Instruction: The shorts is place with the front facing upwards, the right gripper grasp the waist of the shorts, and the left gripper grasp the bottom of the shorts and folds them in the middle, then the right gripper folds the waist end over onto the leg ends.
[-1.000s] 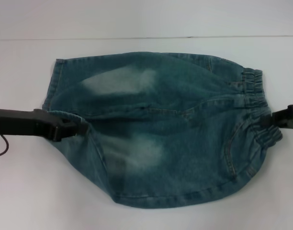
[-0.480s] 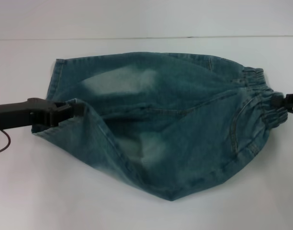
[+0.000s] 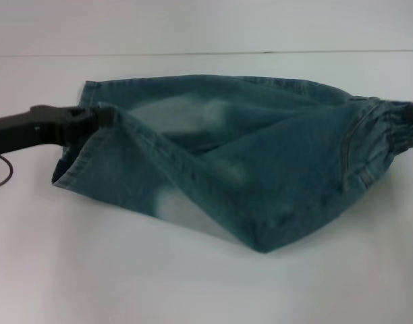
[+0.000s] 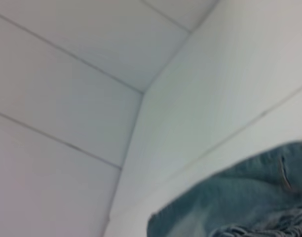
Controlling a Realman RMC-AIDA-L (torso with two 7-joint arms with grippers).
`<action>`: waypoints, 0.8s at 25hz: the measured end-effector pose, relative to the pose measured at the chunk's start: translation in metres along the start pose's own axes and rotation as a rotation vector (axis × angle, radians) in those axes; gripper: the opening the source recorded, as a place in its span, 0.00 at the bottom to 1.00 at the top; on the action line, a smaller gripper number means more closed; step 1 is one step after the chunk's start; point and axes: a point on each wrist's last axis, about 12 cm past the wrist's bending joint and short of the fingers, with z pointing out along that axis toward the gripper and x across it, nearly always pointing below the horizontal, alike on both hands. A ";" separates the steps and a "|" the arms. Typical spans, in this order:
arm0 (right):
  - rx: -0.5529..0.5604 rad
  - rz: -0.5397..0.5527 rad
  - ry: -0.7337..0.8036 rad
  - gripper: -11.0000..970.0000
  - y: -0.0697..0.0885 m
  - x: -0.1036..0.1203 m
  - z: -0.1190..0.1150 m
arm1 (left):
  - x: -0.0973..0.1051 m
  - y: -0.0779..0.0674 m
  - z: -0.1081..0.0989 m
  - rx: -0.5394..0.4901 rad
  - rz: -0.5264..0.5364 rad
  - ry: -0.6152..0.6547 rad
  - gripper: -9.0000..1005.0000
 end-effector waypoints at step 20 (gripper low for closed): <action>0.039 0.228 -0.321 0.06 -0.022 -0.004 0.002 | -0.026 0.028 0.004 -0.215 0.022 -0.147 0.06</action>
